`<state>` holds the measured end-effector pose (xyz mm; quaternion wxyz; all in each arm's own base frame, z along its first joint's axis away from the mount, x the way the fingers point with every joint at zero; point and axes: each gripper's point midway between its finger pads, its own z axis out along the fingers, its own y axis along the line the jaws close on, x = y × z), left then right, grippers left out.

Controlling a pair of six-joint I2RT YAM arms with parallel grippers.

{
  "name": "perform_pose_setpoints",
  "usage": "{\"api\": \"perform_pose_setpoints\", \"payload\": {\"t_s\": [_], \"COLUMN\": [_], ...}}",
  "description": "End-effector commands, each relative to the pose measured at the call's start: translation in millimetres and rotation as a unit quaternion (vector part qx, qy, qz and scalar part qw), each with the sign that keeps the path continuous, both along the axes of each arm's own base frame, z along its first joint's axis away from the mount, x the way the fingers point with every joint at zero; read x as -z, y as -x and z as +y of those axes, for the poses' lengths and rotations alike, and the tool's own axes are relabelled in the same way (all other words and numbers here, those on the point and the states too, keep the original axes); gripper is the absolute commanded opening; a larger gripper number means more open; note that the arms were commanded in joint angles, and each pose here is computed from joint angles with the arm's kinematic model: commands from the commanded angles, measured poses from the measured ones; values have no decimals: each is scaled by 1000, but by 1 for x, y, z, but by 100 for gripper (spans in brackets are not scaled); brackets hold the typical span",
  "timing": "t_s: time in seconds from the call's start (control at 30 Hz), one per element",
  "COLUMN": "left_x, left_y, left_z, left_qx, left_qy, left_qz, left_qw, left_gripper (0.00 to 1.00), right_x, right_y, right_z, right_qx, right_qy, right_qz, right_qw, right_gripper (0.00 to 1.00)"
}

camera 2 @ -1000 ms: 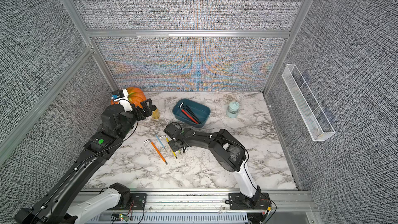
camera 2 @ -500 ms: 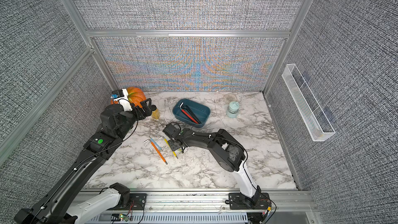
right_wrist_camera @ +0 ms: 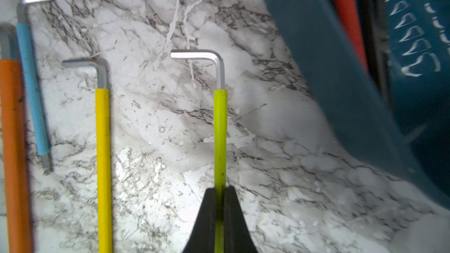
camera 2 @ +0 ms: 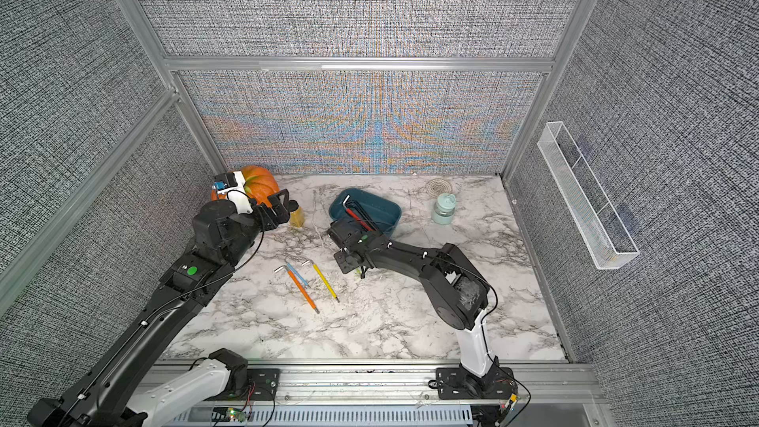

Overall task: Put the hex key on the desktop into the storage box
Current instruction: Pick up the Allen key from the center of the board, then place the Allen key in the storage box.

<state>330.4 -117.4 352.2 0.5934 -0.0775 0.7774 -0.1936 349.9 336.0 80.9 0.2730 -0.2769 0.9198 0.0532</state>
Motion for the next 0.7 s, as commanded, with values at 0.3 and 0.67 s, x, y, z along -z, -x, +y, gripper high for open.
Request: {"api": "perform_pose_setpoints", "payload": {"t_s": [0.3, 0.67], "left_x": [-1, -6], "left_y": [-3, -4], "left_z": [-13, -13], "left_qx": [26, 27], "left_qy": [26, 19], "left_qz": [-9, -10], "left_qw": [999, 999], "left_gripper": [100, 100], "right_x": [-64, -42], "right_y": [-69, -134], "right_z": [-53, -62], "right_qx": [16, 1], "right_qy": [-13, 6], "right_qz": [-44, -49], "right_qw": [999, 999], "right_gripper": [0, 0]}}
